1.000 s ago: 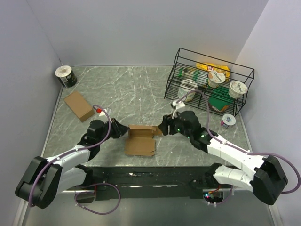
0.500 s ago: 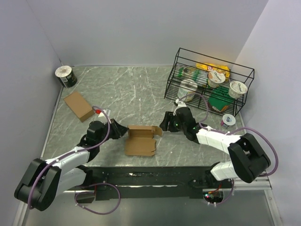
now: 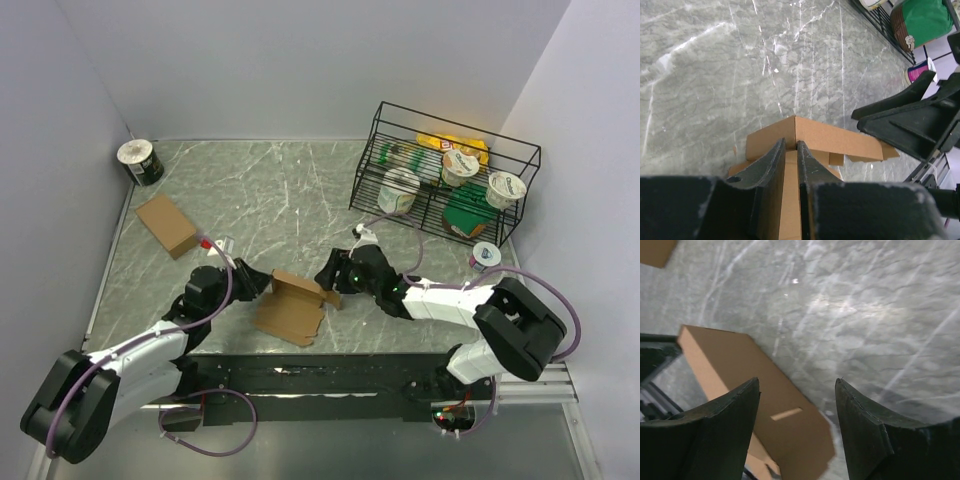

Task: Fold the paper box

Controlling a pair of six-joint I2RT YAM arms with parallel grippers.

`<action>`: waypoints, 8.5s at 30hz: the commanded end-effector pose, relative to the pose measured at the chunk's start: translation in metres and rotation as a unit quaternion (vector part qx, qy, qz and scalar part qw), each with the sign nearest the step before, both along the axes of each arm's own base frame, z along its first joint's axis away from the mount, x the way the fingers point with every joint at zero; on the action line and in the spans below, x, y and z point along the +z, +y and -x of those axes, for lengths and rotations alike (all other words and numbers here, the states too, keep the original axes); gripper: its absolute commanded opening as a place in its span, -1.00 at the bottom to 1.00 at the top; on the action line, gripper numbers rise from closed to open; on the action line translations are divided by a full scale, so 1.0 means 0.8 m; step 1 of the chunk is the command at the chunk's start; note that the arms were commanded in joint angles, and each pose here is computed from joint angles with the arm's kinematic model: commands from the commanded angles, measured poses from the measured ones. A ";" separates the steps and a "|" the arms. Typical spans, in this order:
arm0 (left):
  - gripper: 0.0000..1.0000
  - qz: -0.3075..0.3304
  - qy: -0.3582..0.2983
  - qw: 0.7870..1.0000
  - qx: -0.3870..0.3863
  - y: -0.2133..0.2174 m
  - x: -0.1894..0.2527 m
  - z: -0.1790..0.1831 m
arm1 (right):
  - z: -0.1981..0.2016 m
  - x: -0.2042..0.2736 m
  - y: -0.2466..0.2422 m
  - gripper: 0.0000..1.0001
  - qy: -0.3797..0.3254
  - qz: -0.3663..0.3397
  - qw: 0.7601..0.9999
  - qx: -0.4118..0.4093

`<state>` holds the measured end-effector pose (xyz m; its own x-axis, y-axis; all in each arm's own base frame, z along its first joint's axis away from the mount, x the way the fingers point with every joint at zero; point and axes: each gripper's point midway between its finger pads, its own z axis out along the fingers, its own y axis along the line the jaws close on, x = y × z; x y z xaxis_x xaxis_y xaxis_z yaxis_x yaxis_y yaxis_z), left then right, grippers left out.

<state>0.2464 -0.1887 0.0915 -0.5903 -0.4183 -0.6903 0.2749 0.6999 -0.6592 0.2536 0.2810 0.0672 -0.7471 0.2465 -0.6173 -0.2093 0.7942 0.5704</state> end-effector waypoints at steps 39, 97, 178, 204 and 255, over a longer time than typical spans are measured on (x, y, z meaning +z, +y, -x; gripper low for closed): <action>-0.62 -0.017 0.028 0.999 0.003 -0.006 -0.019 0.015 | 0.026 0.038 -0.010 0.00 -0.191 0.177 0.922 0.285; 0.89 0.003 -0.037 0.999 0.016 -0.003 0.011 0.024 | -0.013 0.027 -0.020 -1.00 -0.165 0.321 0.923 0.135; -0.92 -0.221 -0.050 0.974 -0.022 -0.077 -0.047 -0.048 | -0.022 0.065 -0.139 0.43 -0.104 0.230 0.963 0.097; -0.91 -0.215 -0.043 0.974 -0.058 -0.071 -0.054 -0.047 | -0.004 0.039 -0.068 0.24 -0.102 0.144 0.965 0.196; -0.94 -0.130 -0.080 0.966 -0.208 -0.105 -0.035 -0.013 | 0.090 0.065 -0.024 0.35 -0.157 0.094 0.929 0.323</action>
